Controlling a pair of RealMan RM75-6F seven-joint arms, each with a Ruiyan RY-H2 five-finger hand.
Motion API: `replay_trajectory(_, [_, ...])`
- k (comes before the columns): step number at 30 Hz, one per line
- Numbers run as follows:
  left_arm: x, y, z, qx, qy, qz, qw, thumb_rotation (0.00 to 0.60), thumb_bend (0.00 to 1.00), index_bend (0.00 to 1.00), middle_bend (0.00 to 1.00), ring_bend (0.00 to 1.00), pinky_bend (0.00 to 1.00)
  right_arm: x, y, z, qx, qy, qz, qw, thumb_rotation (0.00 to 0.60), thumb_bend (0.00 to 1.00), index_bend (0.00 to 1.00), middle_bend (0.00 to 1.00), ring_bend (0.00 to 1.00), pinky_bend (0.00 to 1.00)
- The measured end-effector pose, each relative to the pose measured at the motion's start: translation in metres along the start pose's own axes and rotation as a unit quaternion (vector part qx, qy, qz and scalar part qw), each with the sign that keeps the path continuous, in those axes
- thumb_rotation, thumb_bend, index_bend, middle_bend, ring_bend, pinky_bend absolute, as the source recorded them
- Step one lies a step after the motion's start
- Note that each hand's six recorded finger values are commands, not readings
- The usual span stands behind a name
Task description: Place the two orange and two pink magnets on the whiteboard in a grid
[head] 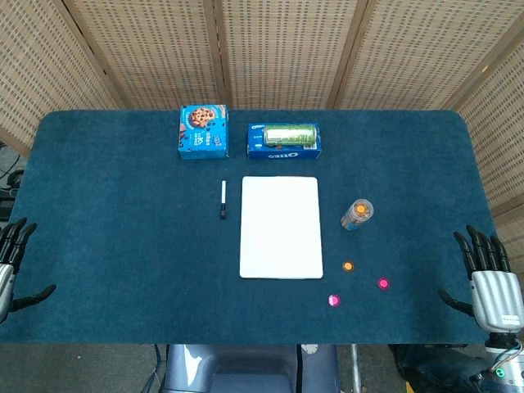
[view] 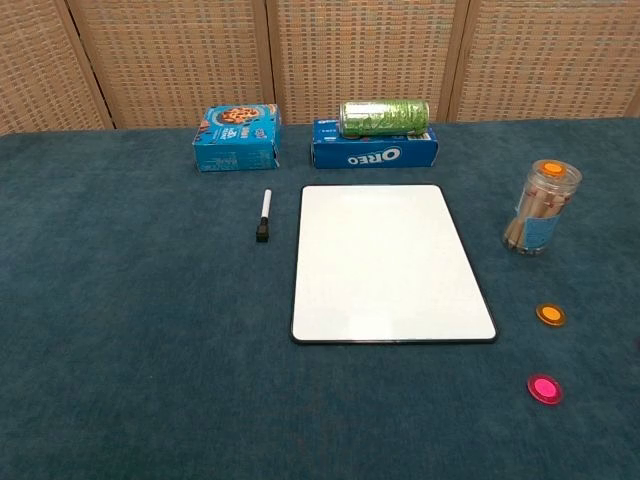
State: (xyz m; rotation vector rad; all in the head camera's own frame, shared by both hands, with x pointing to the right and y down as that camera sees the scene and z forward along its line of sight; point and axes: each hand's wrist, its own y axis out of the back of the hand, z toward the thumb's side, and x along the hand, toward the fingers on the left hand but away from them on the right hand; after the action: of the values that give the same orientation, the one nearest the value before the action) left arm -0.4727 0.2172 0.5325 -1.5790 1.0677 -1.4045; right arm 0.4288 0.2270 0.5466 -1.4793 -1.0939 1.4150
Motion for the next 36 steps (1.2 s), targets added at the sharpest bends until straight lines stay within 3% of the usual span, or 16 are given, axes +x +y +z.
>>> replay_trajectory(6, [-0.001, 0.002, 0.001, -0.004, -0.005, 0.004, 1.0000, 0.600, 0.00, 0.00, 0.00, 0.00, 0.00, -0.001, -0.005, 0.001, -0.004, 0.002, 0.011, 0.9999, 0.600, 0.00, 0.00, 0.00, 0.00, 0.00])
replay_trajectory(11, [0.000, 0.004, 0.001, -0.004, -0.007, 0.007, 0.9999, 0.600, 0.00, 0.00, 0.00, 0.00, 0.00, -0.011, -0.010, 0.007, -0.039, 0.007, 0.033, 0.9987, 0.600, 0.00, 0.01, 0.00, 0.00, 0.00])
replay_trajectory(16, [0.003, 0.003, 0.002, -0.006, -0.008, 0.003, 0.9999, 0.600, 0.00, 0.00, 0.00, 0.00, 0.00, -0.040, -0.007, 0.017, -0.097, 0.025, 0.069, 0.9926, 0.600, 0.30, 0.20, 0.00, 0.00, 0.00])
replay_trajectory(23, [0.004, 0.003, 0.003, -0.008, -0.012, 0.004, 0.9999, 0.600, 0.00, 0.00, 0.00, 0.00, 0.00, -0.102, 0.008, 0.035, -0.155, 0.028, 0.093, 0.9832, 0.600, 0.45, 0.33, 0.00, 0.00, 0.00])
replay_trajectory(30, [0.011, -0.001, 0.006, 0.002, -0.005, -0.003, 1.0000, 0.600, 0.00, 0.00, 0.00, 0.00, 0.00, -0.163, 0.007, 0.040, -0.145, -0.005, 0.120, 0.9822, 0.600, 0.46, 0.34, 0.00, 0.00, 0.00])
replay_trajectory(36, [0.017, -0.004, 0.006, 0.006, 0.003, -0.007, 1.0000, 0.600, 0.00, 0.00, 0.00, 0.00, 0.00, -0.188, -0.002, 0.046, -0.130, -0.013, 0.118, 0.9843, 0.600, 0.44, 0.41, 0.00, 0.00, 0.00])
